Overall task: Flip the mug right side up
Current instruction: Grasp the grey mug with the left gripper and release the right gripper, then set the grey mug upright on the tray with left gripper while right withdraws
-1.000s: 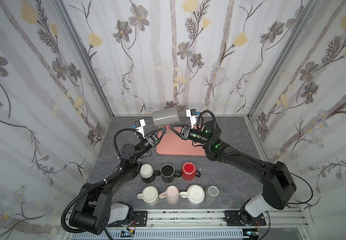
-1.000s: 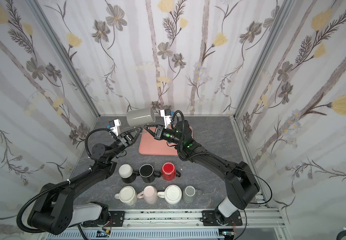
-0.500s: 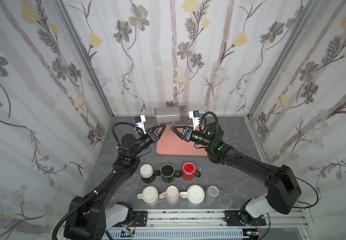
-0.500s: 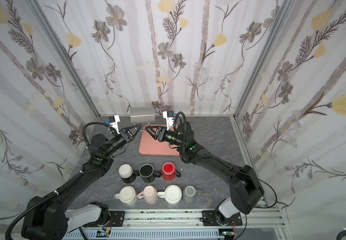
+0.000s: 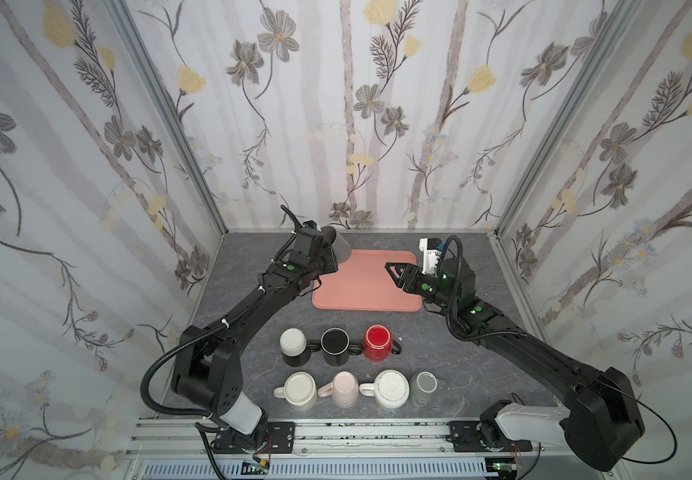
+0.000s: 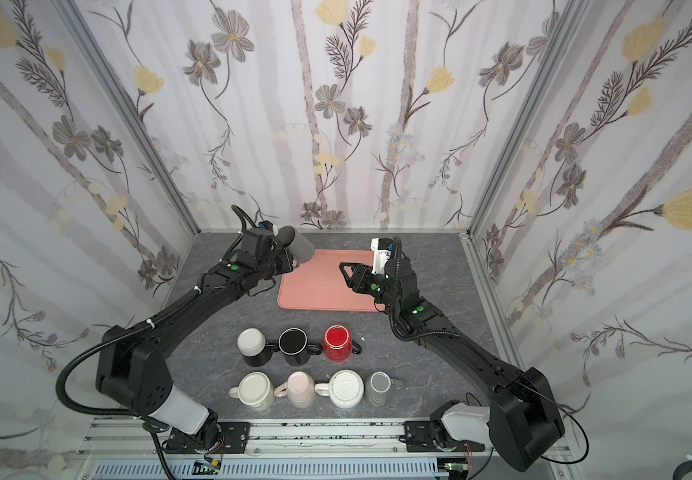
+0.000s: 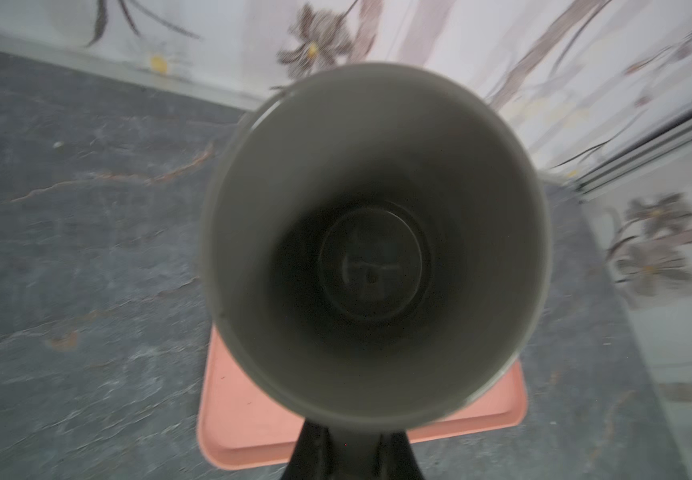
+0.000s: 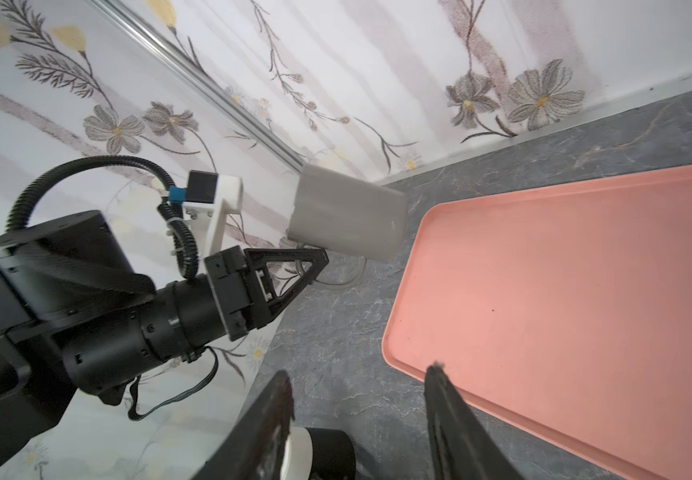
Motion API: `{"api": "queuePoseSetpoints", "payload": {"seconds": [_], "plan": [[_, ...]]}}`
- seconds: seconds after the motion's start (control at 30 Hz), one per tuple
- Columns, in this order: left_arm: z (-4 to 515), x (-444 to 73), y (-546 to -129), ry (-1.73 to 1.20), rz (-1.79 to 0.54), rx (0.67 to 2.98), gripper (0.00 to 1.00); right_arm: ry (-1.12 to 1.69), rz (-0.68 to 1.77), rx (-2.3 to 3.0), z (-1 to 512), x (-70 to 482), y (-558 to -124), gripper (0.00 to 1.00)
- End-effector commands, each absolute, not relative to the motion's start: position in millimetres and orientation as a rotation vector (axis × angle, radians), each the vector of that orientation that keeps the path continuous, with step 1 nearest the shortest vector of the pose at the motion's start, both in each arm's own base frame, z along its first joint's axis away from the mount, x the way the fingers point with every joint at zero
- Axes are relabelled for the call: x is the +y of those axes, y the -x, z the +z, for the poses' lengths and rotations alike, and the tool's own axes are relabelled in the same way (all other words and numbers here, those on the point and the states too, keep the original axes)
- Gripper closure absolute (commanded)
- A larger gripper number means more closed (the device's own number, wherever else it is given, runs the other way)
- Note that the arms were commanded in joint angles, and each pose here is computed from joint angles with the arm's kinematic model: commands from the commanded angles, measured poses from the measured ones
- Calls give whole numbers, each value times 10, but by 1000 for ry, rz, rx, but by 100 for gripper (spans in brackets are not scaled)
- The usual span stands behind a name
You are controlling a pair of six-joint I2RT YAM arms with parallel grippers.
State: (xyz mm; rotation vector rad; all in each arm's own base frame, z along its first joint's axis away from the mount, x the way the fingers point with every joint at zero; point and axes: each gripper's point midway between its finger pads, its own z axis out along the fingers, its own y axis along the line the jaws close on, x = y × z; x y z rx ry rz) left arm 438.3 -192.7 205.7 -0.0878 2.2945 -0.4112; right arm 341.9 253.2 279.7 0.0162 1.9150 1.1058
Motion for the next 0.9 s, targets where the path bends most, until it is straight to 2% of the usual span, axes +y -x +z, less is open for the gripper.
{"api": "queuePoseSetpoints", "payload": {"seconds": [0.0, 0.23, 0.53, 0.87], "plan": [[1909, -1796, -4648, 41, -179, 2316, 100, -32, 1047, 1922, 2752, 2417, -3423, 47], [1533, -1931, -5020, 20, -117, 2360, 100, -63, 1015, 1932, 2668, 2243, -3405, 46], [1316, -1958, -5401, 0, -13, 2375, 100, -92, 997, 1935, 2617, 2098, -3414, 46], [1122, -1852, -5517, 22, 44, 2431, 100, -110, 986, 1939, 2571, 2020, -3431, 46]]}}
